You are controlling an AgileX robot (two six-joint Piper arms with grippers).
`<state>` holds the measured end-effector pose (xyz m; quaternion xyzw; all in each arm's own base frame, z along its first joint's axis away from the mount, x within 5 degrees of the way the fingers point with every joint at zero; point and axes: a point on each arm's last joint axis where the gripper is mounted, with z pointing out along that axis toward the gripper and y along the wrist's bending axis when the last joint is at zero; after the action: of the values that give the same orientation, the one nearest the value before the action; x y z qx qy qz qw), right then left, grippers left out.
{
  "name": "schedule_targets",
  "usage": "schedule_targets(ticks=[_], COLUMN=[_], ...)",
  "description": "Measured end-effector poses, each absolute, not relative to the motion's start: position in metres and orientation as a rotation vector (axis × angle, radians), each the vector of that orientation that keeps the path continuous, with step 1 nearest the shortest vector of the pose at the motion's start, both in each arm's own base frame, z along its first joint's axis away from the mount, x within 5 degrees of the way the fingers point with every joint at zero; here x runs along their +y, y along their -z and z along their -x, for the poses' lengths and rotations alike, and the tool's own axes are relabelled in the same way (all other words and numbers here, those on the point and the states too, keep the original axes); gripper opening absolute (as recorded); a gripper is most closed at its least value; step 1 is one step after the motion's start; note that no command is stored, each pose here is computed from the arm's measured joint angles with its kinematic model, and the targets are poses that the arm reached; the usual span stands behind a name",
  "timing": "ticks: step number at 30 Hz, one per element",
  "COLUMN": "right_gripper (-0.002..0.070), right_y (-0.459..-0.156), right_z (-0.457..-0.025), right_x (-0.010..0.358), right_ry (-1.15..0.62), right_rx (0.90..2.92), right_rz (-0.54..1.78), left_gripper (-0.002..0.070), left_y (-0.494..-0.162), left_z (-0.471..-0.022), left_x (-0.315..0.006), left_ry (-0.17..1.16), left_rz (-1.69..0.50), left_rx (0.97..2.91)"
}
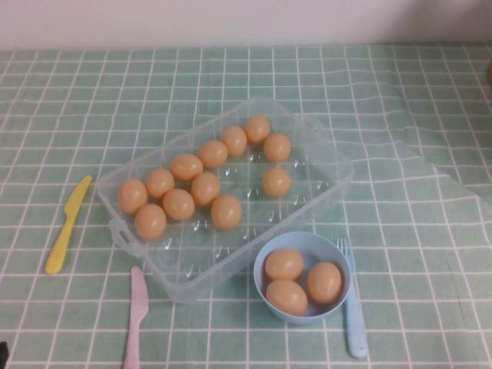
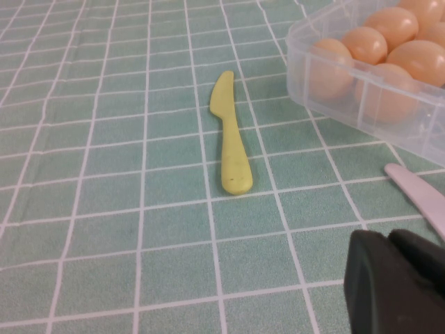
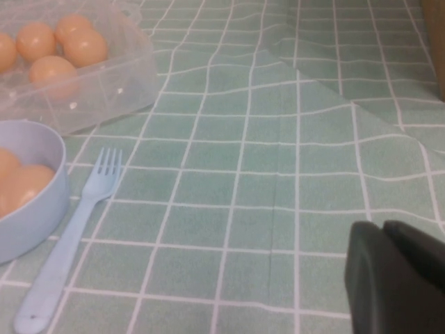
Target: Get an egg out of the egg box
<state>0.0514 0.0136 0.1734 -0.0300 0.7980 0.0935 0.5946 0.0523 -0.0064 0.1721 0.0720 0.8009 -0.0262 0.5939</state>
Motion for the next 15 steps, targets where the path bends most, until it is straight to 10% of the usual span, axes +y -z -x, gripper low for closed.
schedule_targets(ticks=[15], right_gripper=[-0.0018], right_y=[-0.190], right_z=[-0.054], right_x=[0.017], right_ry=[-0.562], right_rx=[1.673], right_rz=[-0.245], left_gripper=[-0.0004], left_y=[-0.172], left_z=[-0.052], left_x=[-0.006], left_ry=[0.061], left_rz=[-0.167], left_rx=[1.861])
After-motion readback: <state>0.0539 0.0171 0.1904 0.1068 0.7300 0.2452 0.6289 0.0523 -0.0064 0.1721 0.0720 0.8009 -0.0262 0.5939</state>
